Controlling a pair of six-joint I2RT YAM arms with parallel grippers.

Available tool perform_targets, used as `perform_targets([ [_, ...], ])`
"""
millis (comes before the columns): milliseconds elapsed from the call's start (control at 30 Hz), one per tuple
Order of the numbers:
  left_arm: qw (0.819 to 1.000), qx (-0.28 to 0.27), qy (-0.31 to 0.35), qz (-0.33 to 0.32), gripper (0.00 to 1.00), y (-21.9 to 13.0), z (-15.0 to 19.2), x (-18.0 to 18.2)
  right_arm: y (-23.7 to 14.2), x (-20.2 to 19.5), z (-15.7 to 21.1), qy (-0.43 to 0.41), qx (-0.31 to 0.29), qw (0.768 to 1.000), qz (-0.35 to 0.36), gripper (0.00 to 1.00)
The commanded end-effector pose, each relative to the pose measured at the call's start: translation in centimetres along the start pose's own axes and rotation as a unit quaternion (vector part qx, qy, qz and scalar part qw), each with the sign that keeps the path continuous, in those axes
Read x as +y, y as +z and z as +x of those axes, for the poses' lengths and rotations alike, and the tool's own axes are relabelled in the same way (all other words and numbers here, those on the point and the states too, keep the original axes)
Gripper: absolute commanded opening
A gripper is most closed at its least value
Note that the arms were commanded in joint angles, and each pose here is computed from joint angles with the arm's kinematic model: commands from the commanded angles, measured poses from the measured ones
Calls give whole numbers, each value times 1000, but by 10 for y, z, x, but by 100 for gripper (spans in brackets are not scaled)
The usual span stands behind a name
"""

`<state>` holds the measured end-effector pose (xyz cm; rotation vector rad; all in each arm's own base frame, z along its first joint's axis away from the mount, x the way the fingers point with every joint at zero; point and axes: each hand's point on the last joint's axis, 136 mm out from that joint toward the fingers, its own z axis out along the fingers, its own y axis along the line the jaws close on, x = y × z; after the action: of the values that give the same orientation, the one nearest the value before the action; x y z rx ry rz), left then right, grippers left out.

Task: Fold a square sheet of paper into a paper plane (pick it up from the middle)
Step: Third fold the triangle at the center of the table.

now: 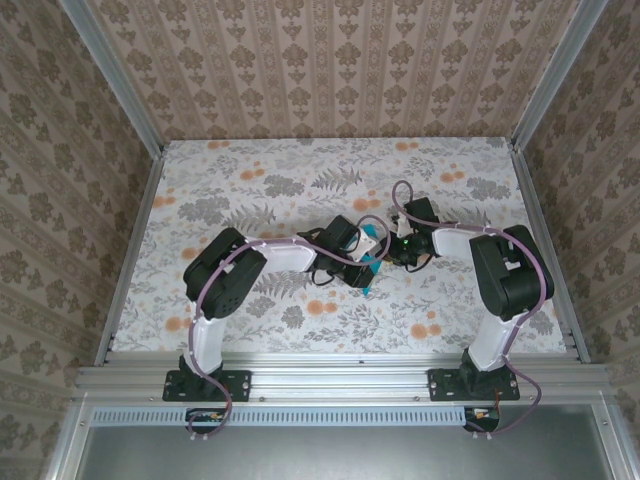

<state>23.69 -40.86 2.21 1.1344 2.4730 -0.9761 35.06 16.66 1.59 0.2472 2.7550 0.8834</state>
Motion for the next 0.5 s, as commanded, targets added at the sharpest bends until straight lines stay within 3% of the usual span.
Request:
perform_targets([
  [0, 996, 63, 8, -65, 15, 9, 46, 28, -4, -7, 15, 34, 20, 999, -5, 21],
  [467, 990, 96, 45, -97, 15, 13, 67, 34, -23, 23, 28, 91, 0, 989, -113, 16],
])
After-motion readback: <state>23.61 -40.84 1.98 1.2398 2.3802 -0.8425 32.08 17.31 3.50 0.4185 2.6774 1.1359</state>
